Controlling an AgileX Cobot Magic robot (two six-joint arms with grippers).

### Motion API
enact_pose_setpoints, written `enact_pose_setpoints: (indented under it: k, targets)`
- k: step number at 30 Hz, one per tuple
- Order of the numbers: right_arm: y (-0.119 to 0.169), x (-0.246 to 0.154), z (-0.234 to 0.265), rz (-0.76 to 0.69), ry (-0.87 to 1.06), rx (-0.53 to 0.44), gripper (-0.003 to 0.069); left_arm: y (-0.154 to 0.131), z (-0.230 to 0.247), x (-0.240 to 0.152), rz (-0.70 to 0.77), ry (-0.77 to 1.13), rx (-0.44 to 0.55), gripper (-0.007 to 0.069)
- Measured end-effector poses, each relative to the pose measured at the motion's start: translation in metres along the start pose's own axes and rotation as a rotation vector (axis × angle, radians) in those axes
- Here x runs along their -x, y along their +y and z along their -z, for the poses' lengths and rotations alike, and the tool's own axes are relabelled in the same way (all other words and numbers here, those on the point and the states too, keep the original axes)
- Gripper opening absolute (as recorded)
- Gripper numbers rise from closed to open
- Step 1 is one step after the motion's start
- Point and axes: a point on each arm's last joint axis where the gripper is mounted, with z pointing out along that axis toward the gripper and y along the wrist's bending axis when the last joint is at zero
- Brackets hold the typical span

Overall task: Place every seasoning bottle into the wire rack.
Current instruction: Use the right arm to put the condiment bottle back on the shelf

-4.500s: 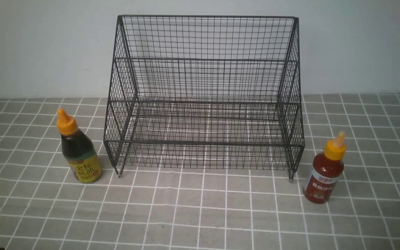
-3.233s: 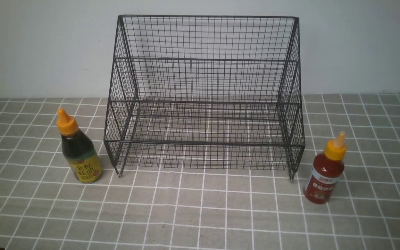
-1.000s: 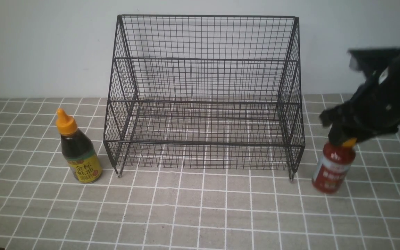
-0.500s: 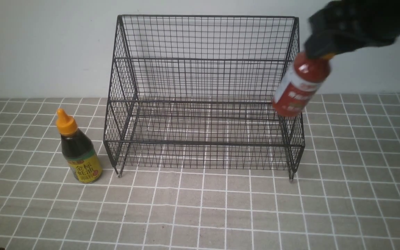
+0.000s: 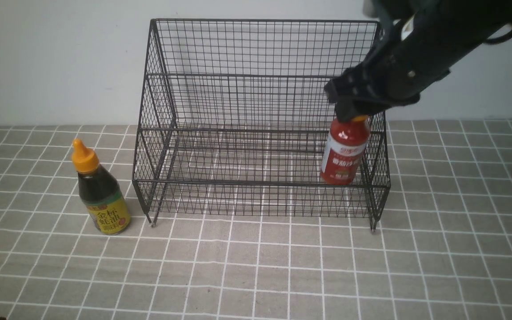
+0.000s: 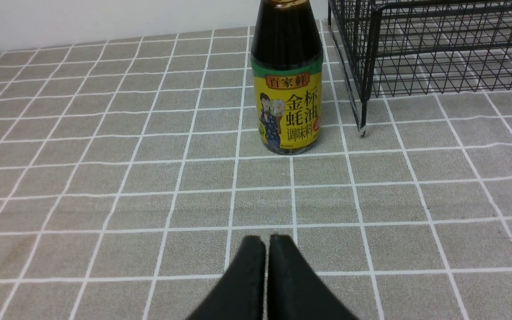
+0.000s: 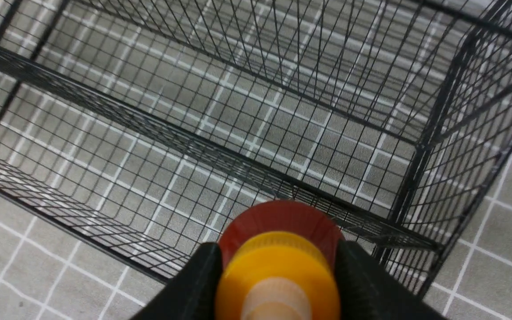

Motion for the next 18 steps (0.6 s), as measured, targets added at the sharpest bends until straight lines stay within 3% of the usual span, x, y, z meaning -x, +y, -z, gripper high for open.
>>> enact_pose_setpoints:
  k: [10, 13, 18]
  targets:
    - [-0.003, -0.008, -0.036, -0.008, 0.128, -0.011, 0.0301, 0.0, 0.0, 0.0, 0.0, 0.0, 0.0, -0.0007]
    - [-0.003, -0.01, -0.036, -0.018, 0.143, -0.013, 0.0333, 0.0, 0.0, 0.0, 0.0, 0.0, 0.0, -0.0007]
    - [0.0, -0.006, -0.002, -0.017, 0.141, -0.01, 0.0451, 0.0, 0.0, 0.0, 0.0, 0.0, 0.0, -0.0007]
